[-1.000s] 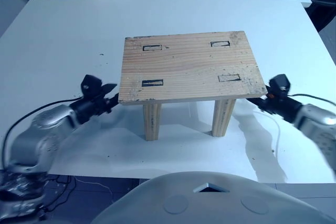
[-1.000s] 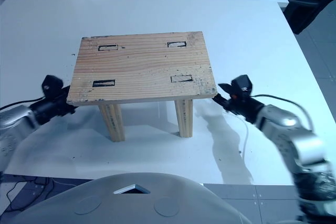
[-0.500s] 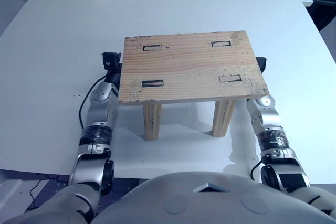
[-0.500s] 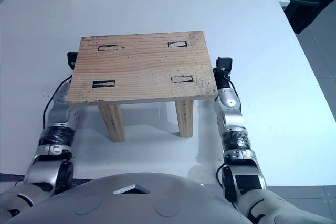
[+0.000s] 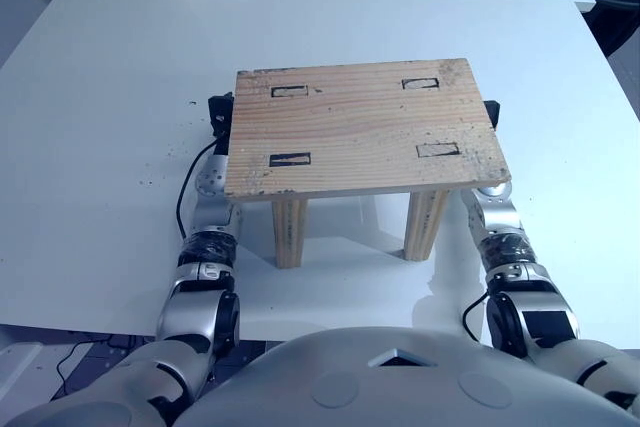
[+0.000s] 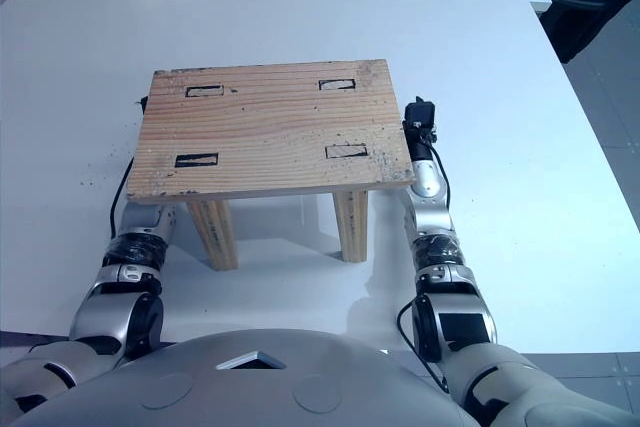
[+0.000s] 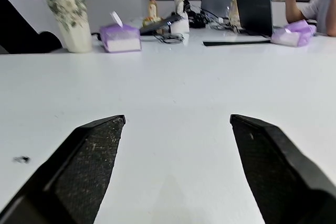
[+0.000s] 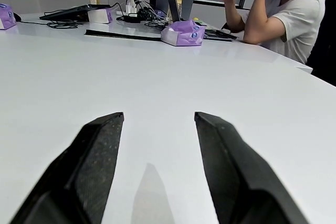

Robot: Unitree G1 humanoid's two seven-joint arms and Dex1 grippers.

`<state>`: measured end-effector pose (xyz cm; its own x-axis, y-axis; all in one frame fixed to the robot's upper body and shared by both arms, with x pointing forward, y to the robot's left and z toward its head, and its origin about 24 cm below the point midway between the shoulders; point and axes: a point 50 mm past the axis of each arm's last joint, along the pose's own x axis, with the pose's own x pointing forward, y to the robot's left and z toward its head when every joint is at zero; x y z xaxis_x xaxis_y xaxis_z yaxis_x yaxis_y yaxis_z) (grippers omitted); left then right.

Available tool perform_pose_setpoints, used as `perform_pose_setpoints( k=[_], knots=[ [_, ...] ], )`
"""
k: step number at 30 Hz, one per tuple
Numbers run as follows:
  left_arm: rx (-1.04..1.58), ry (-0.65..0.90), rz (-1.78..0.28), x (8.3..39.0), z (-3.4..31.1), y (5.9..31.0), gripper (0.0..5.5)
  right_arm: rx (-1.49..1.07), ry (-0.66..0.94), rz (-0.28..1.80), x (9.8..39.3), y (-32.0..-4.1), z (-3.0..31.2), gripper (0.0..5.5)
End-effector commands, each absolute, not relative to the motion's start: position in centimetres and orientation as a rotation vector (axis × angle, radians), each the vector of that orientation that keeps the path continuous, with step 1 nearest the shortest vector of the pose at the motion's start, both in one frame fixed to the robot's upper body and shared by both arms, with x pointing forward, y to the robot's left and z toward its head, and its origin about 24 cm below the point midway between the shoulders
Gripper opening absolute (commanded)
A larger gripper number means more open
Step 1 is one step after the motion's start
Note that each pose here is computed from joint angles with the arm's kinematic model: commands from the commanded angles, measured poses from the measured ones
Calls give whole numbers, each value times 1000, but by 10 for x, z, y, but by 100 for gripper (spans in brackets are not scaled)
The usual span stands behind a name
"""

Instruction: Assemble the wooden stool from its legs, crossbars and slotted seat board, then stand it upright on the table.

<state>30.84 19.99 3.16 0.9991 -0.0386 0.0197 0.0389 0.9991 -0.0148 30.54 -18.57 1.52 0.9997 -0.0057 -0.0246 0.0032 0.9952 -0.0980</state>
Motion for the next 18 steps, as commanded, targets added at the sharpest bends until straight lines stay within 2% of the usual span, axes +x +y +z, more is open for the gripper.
perform_pose_setpoints(
  k=[1, 9, 18],
  knots=[
    [-15, -33, -20, 309, 31, 199, 373, -99, 9, 9, 312, -183, 19, 249],
    [-16, -68, -35, 314, 31, 184, 373, -111, -6, 55, 327, -179, 28, 249],
    [-53, -83, -28, 314, 29, 175, 373, -95, -6, 27, 338, -191, 34, 249]
  ],
)
